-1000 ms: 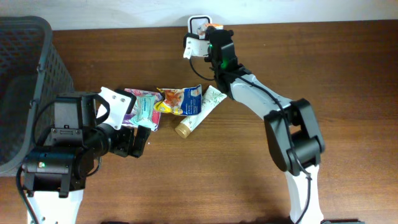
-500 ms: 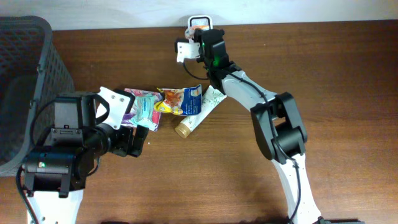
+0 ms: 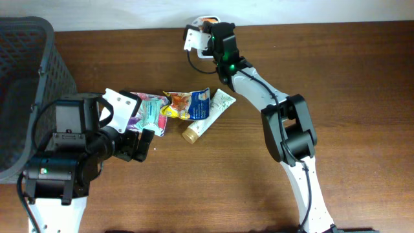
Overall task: Scan the item barcode
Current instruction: 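Hold the orange tissue pack over the scanner window with right gripper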
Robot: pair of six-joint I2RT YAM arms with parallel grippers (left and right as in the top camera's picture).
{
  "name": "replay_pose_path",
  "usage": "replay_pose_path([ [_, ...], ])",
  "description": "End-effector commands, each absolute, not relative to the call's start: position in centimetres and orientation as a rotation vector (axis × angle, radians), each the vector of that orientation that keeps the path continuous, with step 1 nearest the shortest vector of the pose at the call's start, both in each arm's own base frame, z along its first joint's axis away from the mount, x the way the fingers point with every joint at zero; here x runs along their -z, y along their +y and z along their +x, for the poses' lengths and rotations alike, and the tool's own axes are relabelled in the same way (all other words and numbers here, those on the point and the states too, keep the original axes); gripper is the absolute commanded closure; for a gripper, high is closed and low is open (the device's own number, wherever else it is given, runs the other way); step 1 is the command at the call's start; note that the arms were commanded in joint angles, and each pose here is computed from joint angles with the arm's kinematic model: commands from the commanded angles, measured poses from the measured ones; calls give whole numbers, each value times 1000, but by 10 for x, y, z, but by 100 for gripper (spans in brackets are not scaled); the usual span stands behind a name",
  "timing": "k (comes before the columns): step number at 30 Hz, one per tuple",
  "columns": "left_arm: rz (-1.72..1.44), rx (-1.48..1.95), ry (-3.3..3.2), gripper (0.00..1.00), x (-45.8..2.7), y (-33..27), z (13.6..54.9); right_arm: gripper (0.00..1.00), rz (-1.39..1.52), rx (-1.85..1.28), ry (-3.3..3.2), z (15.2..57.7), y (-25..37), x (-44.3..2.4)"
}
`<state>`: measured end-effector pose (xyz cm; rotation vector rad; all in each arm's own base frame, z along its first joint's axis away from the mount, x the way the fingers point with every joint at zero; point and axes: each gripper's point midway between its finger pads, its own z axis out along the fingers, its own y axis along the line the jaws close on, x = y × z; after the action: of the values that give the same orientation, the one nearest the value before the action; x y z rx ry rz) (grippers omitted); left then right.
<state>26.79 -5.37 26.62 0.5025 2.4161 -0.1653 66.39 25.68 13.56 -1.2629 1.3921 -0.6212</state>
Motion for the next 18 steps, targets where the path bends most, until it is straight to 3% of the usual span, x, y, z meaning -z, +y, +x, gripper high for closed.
replay_pose_path([
  [1,516,153,2441,1,-259,-52,274,96,-1223,565,1438,670,251,-127],
  [12,516,152,2440,1,-257,-52,278,96,-1278,540,1496,666,245,-107],
  [18,516,152,2440,1,-257,-52,279,96,-1216,572,1426,669,262,-140],
])
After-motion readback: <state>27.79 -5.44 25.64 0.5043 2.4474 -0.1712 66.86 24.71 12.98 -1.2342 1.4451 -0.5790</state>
